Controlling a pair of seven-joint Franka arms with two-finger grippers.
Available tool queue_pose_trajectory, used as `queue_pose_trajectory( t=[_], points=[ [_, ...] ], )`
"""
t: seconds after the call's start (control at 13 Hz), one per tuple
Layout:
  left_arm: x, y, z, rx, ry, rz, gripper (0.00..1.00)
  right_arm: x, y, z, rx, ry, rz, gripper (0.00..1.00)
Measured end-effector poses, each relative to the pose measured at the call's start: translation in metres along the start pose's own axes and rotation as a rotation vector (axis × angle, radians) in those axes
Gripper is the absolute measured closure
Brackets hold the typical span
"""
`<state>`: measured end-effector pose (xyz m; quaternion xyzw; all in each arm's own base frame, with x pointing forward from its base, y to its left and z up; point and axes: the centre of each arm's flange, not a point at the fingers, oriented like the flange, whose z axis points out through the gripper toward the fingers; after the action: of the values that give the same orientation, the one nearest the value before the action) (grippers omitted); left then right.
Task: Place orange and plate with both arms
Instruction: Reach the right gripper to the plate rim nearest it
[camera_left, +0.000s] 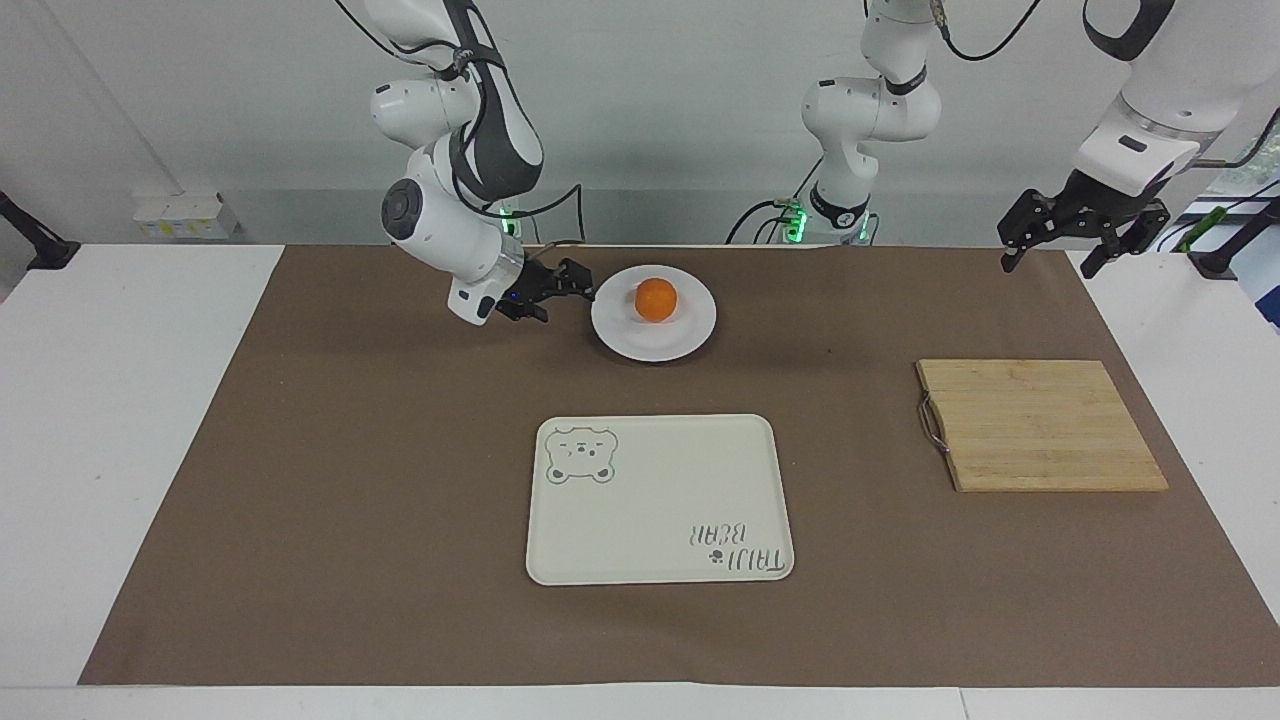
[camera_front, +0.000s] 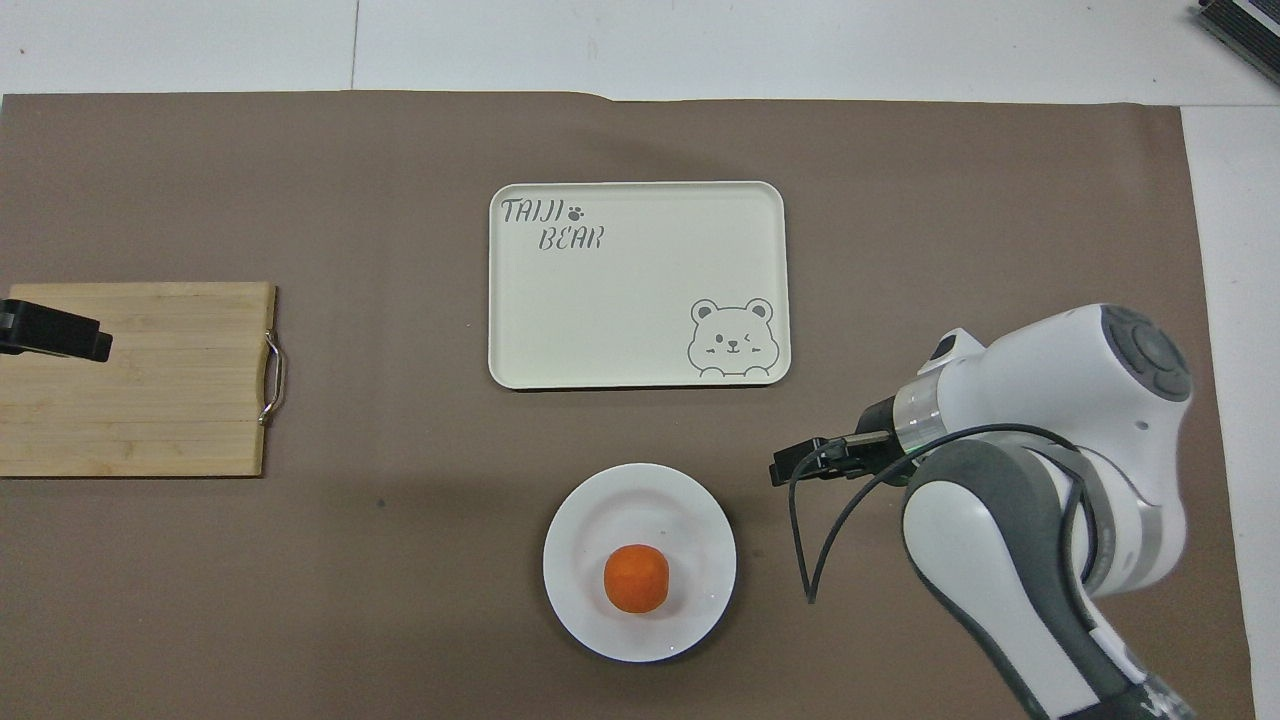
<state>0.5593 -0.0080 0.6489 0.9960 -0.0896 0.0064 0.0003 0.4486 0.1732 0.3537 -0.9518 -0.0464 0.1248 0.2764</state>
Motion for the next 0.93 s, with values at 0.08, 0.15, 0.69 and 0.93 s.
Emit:
queue_pose_trajectory(
  t=[0.08, 0.15, 0.69, 0.93],
  points=[
    [0.001, 0.0, 0.001, 0.0, -0.001, 0.0, 0.0, -0.004, 0.004, 0.012, 0.018, 0.0, 0.009, 0.0],
    [0.0, 0.0, 0.001, 0.0, -0.001, 0.0, 0.0, -0.009, 0.007, 0.024, 0.044, 0.002, 0.021, 0.0],
    [-0.011, -0.002, 0.007, -0.009, -0.023, -0.004, 0.0, -0.027, 0.023, 0.098, 0.146, -0.039, 0.116, 0.11],
    [-0.011, -0.002, 0.007, -0.009, -0.024, -0.004, 0.0, -0.03, 0.019, 0.112, 0.157, -0.051, 0.131, 0.35]
  ],
)
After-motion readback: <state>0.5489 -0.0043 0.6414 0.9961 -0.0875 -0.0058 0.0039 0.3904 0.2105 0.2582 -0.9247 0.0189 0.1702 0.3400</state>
